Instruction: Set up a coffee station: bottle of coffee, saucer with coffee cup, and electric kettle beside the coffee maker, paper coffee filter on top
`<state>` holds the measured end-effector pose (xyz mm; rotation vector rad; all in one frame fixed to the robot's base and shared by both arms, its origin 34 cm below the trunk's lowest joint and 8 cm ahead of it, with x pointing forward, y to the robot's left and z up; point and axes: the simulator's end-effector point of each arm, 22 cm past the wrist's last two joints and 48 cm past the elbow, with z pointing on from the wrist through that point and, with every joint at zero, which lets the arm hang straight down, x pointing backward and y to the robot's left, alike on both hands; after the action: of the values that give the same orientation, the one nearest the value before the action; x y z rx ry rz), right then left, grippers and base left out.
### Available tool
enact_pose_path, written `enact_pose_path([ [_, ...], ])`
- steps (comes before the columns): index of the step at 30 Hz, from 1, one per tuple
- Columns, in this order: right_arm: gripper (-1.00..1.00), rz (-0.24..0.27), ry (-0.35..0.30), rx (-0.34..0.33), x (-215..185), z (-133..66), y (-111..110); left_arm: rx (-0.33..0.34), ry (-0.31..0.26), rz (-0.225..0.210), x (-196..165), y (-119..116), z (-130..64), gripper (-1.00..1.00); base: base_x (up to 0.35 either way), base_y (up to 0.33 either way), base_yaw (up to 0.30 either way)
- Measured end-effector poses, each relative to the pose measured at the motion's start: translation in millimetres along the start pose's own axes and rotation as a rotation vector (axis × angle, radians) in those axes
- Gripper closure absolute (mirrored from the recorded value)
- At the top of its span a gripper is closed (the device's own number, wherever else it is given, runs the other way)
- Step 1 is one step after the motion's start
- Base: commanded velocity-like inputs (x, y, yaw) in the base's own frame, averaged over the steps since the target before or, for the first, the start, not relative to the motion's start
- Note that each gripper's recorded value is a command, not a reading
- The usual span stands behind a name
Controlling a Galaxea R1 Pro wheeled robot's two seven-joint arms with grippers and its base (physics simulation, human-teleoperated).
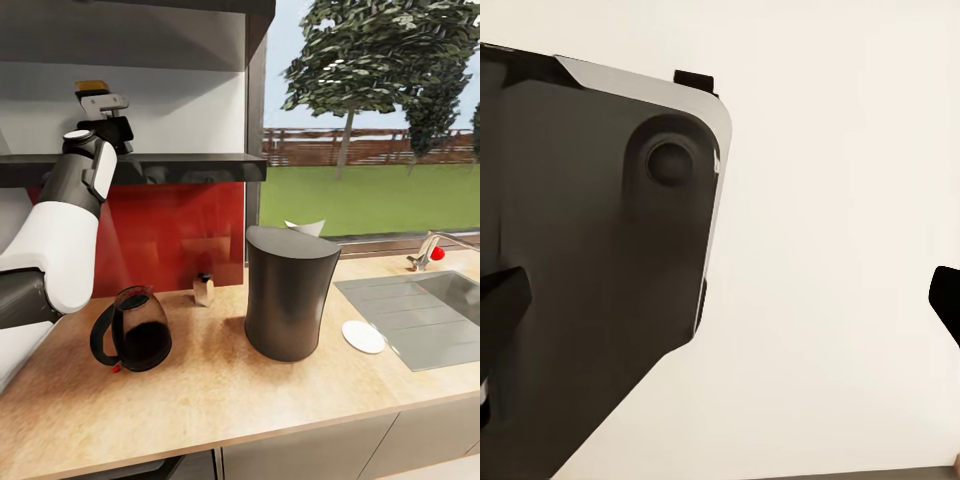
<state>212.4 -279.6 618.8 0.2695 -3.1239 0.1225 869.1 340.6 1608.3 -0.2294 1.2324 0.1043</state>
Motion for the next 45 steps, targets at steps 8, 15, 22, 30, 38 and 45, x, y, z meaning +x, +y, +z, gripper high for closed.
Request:
enact_pose_path([
  [8,-1.00,0.002,0.000,-0.001,0,0.1,0,0.006,-0.006,-0.010,-2,0,-8.7,1.00,0.000,0.000,0.000],
  [15,-1.00,0.005,0.000,-0.002,0,0.0,1,0.099,0.020,0.007,-3,-16,-21.6,1.00,0.000,0.000,-0.076],
  [22,-1.00,0.006,0.000,-0.004,0,-0.1,2,0.118,0.028,0.008,-3,-19,-22.7,1.00,0.000,0.000,-0.236],
  [30,-1.00,0.006,0.001,-0.004,0,0.0,2,0.122,0.037,0.006,-3,-21,-23.0,1.00,0.000,0.000,-0.260],
  [38,-1.00,0.006,0.001,-0.004,0,0.0,2,0.135,0.079,0.000,-3,-31,-20.6,1.00,0.000,0.000,-0.261],
  [45,-1.00,0.006,0.001,-0.004,0,0.1,2,0.148,0.091,-0.009,-3,-38,-21.7,1.00,0.000,0.000,-0.243],
])
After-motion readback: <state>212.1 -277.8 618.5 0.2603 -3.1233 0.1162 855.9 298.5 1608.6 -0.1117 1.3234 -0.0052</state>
